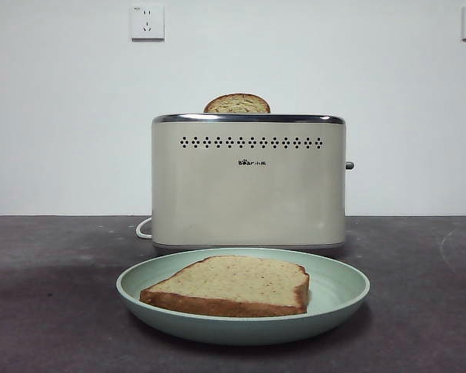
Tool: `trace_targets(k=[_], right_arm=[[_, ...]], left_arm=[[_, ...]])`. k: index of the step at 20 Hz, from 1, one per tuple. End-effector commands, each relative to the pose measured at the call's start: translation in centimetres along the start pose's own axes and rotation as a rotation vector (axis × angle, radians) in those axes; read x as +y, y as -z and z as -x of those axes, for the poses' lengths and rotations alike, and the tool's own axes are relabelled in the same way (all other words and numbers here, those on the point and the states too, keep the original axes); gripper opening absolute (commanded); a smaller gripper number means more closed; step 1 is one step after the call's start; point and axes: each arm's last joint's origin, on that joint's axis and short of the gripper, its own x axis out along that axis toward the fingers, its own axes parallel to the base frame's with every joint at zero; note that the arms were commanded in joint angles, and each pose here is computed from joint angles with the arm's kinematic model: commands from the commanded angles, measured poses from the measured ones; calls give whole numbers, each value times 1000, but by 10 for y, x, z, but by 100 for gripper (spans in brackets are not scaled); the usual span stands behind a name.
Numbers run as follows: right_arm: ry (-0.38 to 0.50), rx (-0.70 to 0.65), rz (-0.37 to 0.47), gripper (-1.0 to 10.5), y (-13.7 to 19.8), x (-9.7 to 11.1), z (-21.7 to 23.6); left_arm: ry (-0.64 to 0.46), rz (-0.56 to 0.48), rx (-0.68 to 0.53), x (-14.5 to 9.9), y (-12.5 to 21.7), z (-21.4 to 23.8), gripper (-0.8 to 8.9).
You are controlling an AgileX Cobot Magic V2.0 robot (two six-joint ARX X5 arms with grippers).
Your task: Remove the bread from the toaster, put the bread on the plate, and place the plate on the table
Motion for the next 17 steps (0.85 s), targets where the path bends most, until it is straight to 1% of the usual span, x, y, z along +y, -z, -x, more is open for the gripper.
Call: trace_targets(k=[1, 7, 11, 12, 14, 17], right_arm=[[2, 0, 2, 2, 0, 0, 0], [2, 0, 2, 1, 0, 0, 0], [2, -1, 2, 2, 0, 0, 0], [2, -1, 2, 2, 0, 0, 0], [2, -1, 2, 2, 0, 0, 0], [2, -1, 2, 2, 0, 0, 0]], left_arm=[[-3, -13, -5, 0, -1, 1, -4], [-104, -12, -16, 3, -1, 1, -3], [-104, -14, -13, 3, -1, 1, -4], [-126, -35, -15, 4, -1, 1, -4], [-182, -73, -60, 7, -4, 4, -4], [-287, -121, -241, 15, -22, 9, -4]])
